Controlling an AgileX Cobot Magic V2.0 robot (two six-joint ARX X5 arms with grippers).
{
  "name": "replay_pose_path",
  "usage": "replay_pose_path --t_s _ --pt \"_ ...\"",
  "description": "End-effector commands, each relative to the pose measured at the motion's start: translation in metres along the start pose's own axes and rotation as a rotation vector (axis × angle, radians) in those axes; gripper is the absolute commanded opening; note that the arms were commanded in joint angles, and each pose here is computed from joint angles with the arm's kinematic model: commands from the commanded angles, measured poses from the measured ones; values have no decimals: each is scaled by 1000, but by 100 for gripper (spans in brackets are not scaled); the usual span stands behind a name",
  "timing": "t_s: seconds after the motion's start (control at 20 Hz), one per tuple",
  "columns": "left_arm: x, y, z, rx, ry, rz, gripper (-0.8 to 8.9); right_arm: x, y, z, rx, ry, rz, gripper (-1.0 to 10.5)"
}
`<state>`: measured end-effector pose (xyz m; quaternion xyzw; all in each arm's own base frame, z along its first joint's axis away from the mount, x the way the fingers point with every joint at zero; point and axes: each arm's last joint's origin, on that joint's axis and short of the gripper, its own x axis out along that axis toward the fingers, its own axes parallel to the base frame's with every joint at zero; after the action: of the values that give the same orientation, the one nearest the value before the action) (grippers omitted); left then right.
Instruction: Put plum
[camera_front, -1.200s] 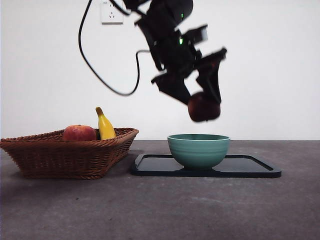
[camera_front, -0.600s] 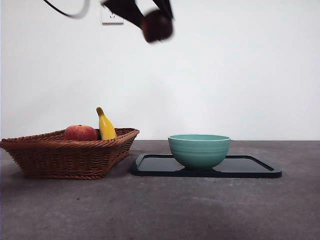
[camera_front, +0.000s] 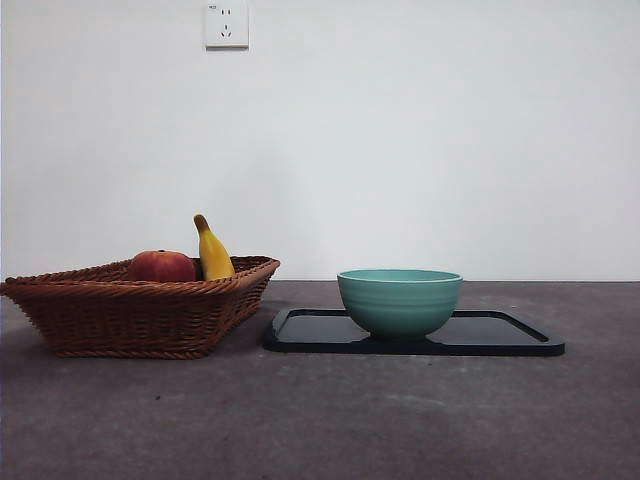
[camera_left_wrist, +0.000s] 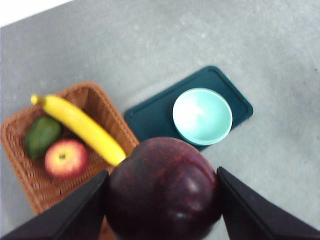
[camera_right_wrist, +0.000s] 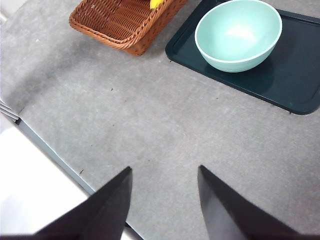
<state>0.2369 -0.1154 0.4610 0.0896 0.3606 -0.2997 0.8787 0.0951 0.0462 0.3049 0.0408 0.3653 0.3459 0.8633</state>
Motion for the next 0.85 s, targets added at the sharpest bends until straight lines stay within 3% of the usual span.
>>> replay_pose_path --t_s 0.05,0.3,0.85 --pt "9 3 -15 3 11 5 238 0 1 2 -21 -10 5 209" --pt "43 13 -57 -20 -30 31 238 0 1 2 -21 -10 5 209" --pt "143 59 -123 -46 -47 162 238 0 1 2 -17 -4 5 209"
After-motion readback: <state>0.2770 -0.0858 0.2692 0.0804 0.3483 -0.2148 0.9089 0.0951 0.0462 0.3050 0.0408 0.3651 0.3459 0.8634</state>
